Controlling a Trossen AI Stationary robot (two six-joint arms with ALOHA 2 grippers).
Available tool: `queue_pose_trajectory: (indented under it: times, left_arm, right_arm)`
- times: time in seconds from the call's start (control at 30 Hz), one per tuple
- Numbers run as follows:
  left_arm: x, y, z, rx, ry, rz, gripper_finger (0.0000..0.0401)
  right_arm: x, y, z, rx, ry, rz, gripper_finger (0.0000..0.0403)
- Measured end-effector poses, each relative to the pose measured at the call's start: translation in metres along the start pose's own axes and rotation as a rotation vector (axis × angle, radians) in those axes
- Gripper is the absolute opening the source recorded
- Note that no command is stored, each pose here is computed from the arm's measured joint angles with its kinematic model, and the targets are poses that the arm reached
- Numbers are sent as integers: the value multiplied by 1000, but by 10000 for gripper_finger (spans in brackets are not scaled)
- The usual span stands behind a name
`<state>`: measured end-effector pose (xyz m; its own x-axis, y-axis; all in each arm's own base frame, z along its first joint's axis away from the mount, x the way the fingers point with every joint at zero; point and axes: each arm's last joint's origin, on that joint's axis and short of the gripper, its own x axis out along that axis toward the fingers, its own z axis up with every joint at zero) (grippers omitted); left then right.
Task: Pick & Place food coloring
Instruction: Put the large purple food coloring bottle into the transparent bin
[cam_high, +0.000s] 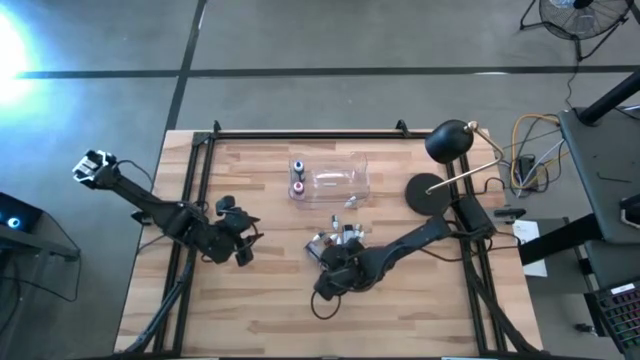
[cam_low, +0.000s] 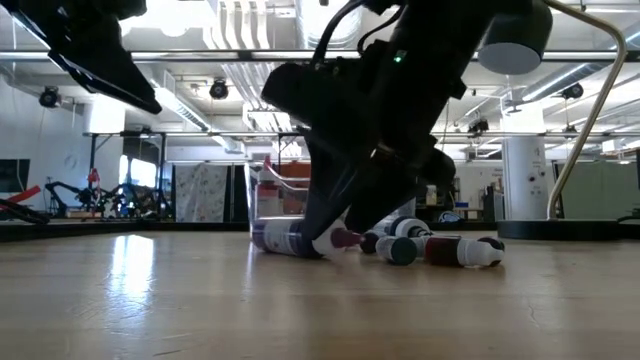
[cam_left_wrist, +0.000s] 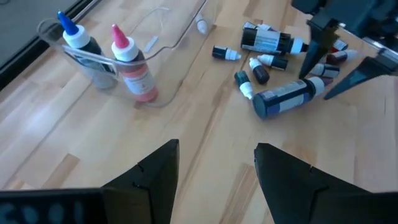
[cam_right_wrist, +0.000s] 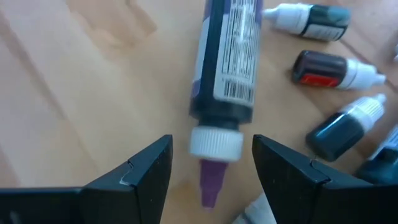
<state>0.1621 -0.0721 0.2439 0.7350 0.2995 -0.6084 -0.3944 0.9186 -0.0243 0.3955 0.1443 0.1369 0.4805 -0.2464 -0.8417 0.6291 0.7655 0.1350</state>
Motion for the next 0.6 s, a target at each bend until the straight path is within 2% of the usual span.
queue_pose_trajectory:
  times: [0.17, 0.43, 0.6]
  left_arm:
    - [-1, 1, 0, 31, -3, -2, 184]
    - [-1, 1, 0, 32, -3, -1, 184]
    - [-1, 1, 0, 29, -5, 2, 184]
  right_arm:
    - [4, -5, 6, 14, -2, -12, 213]
    - [7, -9, 10, -75, 43, 8, 177]
    - [9, -12, 7, -71, 55, 2, 164]
